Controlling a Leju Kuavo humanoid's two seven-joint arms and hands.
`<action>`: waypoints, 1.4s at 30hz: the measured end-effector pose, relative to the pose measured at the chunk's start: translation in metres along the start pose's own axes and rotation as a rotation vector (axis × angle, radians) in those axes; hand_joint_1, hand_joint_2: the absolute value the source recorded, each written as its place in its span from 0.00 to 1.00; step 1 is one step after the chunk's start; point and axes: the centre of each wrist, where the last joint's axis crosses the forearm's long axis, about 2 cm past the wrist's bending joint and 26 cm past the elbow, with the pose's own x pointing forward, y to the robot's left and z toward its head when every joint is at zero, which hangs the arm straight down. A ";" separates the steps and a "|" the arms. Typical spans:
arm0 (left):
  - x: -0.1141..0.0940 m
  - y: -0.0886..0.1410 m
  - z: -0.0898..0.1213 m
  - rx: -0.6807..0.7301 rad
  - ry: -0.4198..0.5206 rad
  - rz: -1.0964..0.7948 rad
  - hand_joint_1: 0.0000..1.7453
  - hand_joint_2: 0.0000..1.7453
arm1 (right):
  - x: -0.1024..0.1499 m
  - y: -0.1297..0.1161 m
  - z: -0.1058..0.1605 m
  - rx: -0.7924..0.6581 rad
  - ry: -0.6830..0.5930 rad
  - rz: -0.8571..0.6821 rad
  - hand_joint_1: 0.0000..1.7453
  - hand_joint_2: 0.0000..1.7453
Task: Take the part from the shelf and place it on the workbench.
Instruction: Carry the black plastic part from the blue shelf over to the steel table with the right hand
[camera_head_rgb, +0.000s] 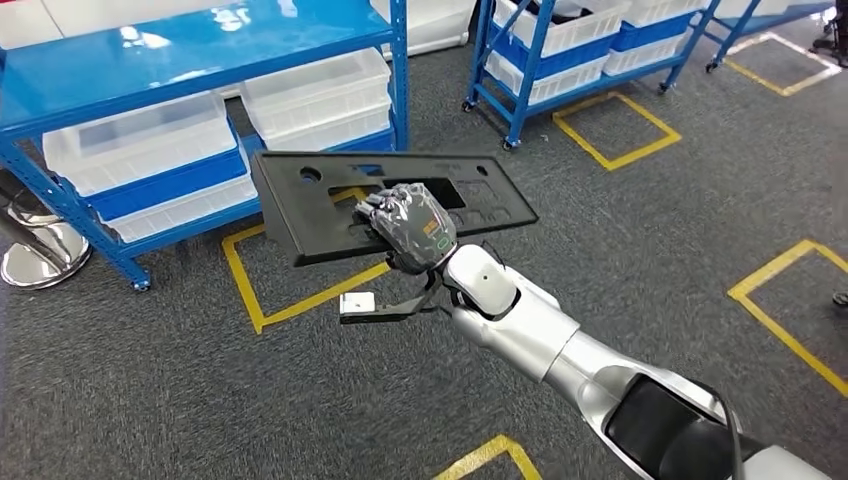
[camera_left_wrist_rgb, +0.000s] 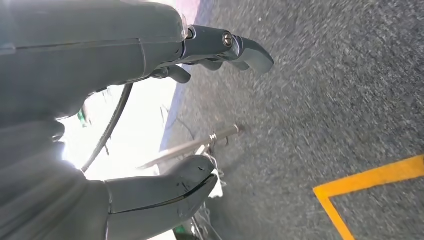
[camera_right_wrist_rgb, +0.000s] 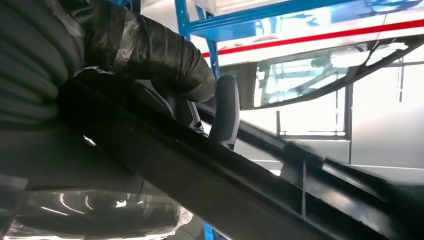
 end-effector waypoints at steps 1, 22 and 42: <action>-0.001 0.000 0.000 0.000 0.001 0.000 0.00 1.00 | 0.000 0.000 0.000 0.001 -0.001 0.001 1.00 1.00; -0.003 0.001 0.000 -0.008 0.001 0.011 0.00 1.00 | -0.006 -0.004 -0.005 -0.008 -0.007 0.069 1.00 1.00; 0.004 0.002 0.000 -0.017 -0.008 0.021 0.00 1.00 | -0.018 -0.019 -0.028 -0.003 -0.049 0.205 1.00 1.00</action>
